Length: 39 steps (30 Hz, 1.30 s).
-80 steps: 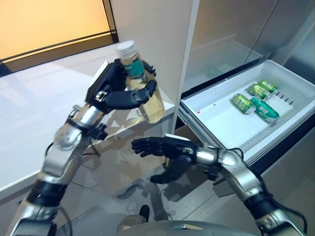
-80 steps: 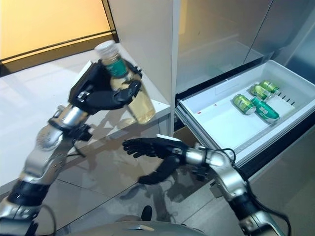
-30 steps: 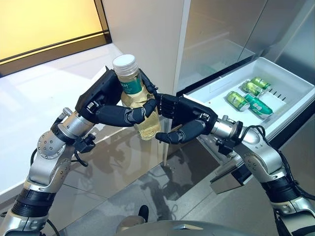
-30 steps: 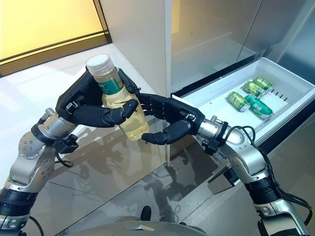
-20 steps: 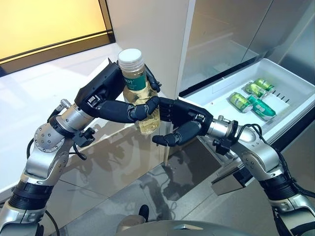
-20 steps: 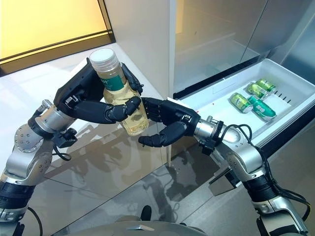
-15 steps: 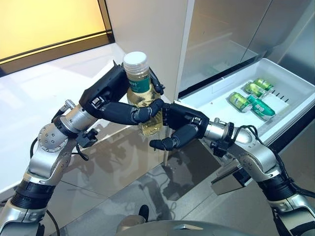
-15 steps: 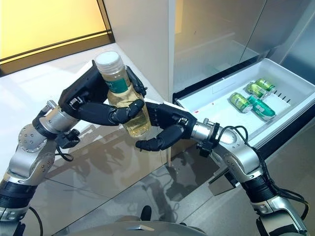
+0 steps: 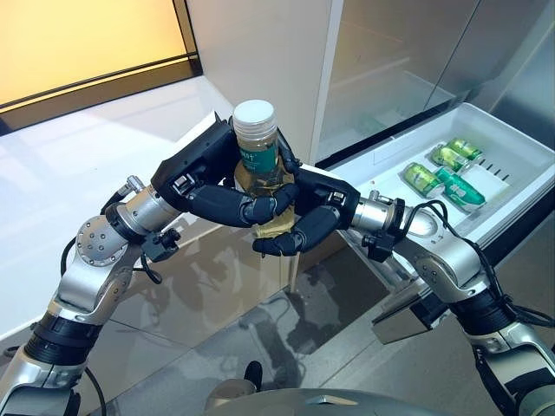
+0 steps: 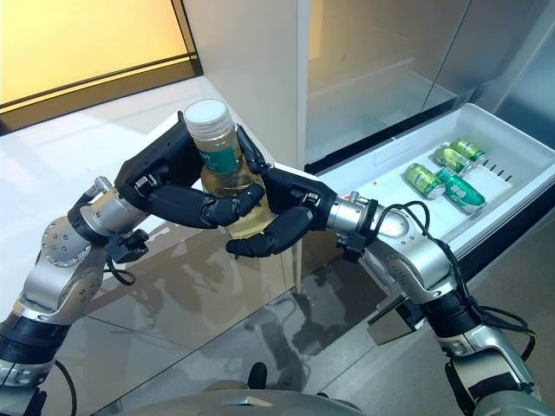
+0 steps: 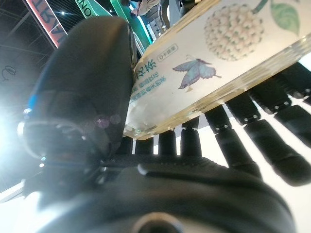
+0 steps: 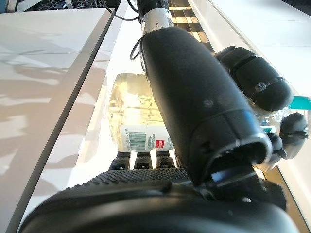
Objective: Put drinks into fridge and close the fridge
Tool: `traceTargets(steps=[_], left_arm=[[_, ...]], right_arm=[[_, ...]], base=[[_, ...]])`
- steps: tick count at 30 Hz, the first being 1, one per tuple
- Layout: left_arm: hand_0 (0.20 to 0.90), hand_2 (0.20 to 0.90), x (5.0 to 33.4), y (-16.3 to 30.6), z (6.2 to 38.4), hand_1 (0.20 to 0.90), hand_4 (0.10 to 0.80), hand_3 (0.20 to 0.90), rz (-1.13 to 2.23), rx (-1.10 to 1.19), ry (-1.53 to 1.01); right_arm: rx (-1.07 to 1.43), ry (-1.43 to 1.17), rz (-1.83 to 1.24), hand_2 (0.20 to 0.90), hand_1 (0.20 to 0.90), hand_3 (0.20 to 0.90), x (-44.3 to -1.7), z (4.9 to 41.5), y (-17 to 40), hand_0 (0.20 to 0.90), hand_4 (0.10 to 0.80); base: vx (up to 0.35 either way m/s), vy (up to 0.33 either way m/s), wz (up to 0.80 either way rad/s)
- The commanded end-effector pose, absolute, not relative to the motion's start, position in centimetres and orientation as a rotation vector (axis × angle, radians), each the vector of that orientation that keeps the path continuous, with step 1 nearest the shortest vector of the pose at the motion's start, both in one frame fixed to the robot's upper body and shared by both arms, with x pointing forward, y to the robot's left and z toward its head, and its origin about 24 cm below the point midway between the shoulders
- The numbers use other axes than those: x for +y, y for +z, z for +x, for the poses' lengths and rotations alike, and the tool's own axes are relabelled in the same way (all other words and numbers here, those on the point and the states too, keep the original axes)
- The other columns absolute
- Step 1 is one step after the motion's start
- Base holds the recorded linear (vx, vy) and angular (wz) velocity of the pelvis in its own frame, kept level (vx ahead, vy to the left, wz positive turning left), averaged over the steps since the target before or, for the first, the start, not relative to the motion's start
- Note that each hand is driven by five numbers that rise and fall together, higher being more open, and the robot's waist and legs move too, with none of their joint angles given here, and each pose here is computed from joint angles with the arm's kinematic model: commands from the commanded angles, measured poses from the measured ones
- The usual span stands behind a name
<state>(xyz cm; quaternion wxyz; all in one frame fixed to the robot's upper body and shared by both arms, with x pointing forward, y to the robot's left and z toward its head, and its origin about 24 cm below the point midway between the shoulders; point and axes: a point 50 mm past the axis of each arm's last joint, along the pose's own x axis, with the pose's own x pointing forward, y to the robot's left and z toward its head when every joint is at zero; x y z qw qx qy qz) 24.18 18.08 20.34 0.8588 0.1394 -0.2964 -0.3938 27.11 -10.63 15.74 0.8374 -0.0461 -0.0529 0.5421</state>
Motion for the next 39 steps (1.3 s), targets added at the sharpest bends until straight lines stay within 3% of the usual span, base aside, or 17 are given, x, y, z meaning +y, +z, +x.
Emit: traceTargets(steps=[1, 3, 4, 5, 6, 7, 24, 25, 26, 27, 39], left_arm=[[0.300, 0.300, 16.8, 26.3, 22.8, 0.300, 0.100, 0.200, 0.278, -0.964, -0.871], [0.300, 0.300, 16.7, 26.4, 22.9, 0.300, 0.100, 0.200, 0.274, -0.966, -0.874], [0.300, 0.300, 16.6, 26.4, 22.9, 0.300, 0.100, 0.200, 0.272, -0.966, -0.878], [0.300, 0.300, 16.6, 26.4, 22.9, 0.300, 0.100, 0.200, 0.269, -0.966, -0.879], [0.300, 0.300, 16.5, 26.4, 22.9, 0.300, 0.100, 0.200, 0.267, -0.964, -0.883], [0.300, 0.300, 16.4, 26.4, 22.9, 0.300, 0.100, 0.200, 0.267, -0.962, -0.886], [0.300, 0.300, 16.3, 26.2, 23.0, 0.300, 0.100, 0.200, 0.282, -0.928, -0.895], [0.439, 0.439, 16.4, 26.2, 23.1, 0.439, 0.262, 0.362, 0.282, -0.927, -0.889], [0.766, 0.766, 16.5, 26.2, 23.1, 0.766, 0.644, 0.744, 0.282, -0.927, -0.885], [0.900, 0.900, 16.5, 26.2, 23.1, 0.900, 0.800, 0.900, 0.283, -0.930, -0.879], [0.900, 0.900, 18.1, 26.3, 23.3, 0.900, 0.800, 0.900, 0.294, -0.931, -0.768]], right_arm=[[-0.365, 1.249, -0.051, 0.900, 0.900, 0.900, -8.9, 26.0, 20.6, 0.900, 0.800], [-0.364, 1.252, -0.048, 0.900, 0.900, 0.900, -8.8, 26.0, 20.6, 0.900, 0.800], [-0.365, 1.260, -0.050, 0.846, 0.846, 0.837, -8.6, 25.9, 20.5, 0.846, 0.737], [-0.369, 1.258, -0.051, 0.662, 0.662, 0.623, -8.5, 25.9, 20.6, 0.662, 0.523], [-0.372, 1.262, -0.045, 0.575, 0.575, 0.521, -8.4, 25.9, 20.6, 0.575, 0.421], [-0.373, 1.265, -0.044, 0.300, 0.300, 0.200, -8.3, 25.8, 20.7, 0.300, 0.100], [-0.397, 1.228, -0.046, 0.300, 0.300, 0.200, -8.4, 26.1, 21.2, 0.300, 0.100], [-0.400, 1.226, -0.048, 0.300, 0.300, 0.200, -8.5, 26.1, 21.3, 0.300, 0.100], [-0.404, 1.221, -0.052, 0.300, 0.300, 0.200, -8.5, 26.2, 21.3, 0.300, 0.100], [-0.407, 1.215, -0.055, 0.300, 0.300, 0.200, -8.6, 26.2, 21.4, 0.300, 0.100], [-0.476, 1.145, -0.072, 0.300, 0.300, 0.200, -10.0, 26.5, 22.7, 0.300, 0.100]], base=[[0.000, 0.000, 0.00], [0.000, 0.000, 0.00], [0.000, 0.000, 0.00], [0.000, 0.000, 0.00], [0.000, 0.000, 0.00], [0.000, 0.000, 0.00], [0.000, 0.000, 0.00], [0.000, 0.000, 0.00], [0.000, 0.000, 0.00], [0.000, 0.000, 0.00], [0.000, 0.000, 0.00]])
